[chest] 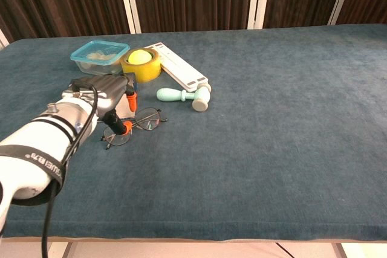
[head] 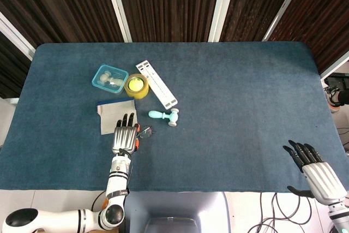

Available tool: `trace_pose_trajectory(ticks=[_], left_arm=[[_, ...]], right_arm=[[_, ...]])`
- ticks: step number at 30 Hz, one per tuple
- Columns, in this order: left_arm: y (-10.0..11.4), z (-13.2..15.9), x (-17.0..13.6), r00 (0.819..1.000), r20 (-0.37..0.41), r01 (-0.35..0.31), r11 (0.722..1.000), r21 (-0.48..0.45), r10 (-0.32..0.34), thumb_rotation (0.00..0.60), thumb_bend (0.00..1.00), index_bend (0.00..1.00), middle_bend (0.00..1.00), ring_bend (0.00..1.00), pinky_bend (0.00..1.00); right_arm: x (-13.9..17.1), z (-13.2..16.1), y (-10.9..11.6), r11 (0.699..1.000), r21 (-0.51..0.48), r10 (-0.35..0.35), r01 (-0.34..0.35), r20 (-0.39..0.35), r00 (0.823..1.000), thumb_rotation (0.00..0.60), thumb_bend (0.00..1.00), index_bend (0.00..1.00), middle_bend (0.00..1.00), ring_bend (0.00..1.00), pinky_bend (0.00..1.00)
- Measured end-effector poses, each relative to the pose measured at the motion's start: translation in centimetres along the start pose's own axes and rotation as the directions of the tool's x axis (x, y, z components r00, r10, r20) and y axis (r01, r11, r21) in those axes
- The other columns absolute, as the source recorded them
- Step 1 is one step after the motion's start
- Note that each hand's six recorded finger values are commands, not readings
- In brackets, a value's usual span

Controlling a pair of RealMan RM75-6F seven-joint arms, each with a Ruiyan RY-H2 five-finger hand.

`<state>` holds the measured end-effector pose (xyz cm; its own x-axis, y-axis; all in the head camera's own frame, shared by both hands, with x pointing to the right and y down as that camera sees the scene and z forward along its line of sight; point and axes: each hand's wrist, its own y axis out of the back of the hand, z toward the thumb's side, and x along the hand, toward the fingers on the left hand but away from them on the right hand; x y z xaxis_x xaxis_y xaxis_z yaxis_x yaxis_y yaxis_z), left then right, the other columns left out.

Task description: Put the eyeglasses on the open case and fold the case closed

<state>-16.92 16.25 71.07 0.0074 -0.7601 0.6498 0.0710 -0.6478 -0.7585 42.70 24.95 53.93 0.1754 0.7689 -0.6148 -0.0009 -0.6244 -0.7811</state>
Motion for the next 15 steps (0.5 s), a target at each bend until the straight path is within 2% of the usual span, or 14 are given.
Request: trace_pose_trajectory(ticks=[6,10,15], left_arm=[[0.1,0.4,0.8,0.999,-0.038,0.013,1.0,0.02,-0.012,0.6,0.34,0.39,0.09,0.03,0.17],[0.0,0.2,1.2,0.998,-0.063,0.007,1.0,0.03,-0.005,0.6,0.34,0.38,0.07,0.02,0.17],[-0.7,0.4,1.2,0.996,-0.067,0.065,0.998,0.005,-0.065,0.6,0.32,0.36,0.03,0.0,0.16]], right_arm=[[0.1,-0.2,0.3,1.0,-0.009,-0.004,0.004,0.003,1.0,0.6,0.25,0.0,0.0,0.0,0.0],[0.2,-0.4,0.6,1.0,-0.017,-0.012,0.012,0.005,1.0,0.6,0.25,0.0,0.0,0.0,0.0],[0.2,-0.5,0.7,1.0,-0.023,-0.013,0.013,0.005,1.0,0.6,0.25,0.0,0.0,0.0,0.0]])
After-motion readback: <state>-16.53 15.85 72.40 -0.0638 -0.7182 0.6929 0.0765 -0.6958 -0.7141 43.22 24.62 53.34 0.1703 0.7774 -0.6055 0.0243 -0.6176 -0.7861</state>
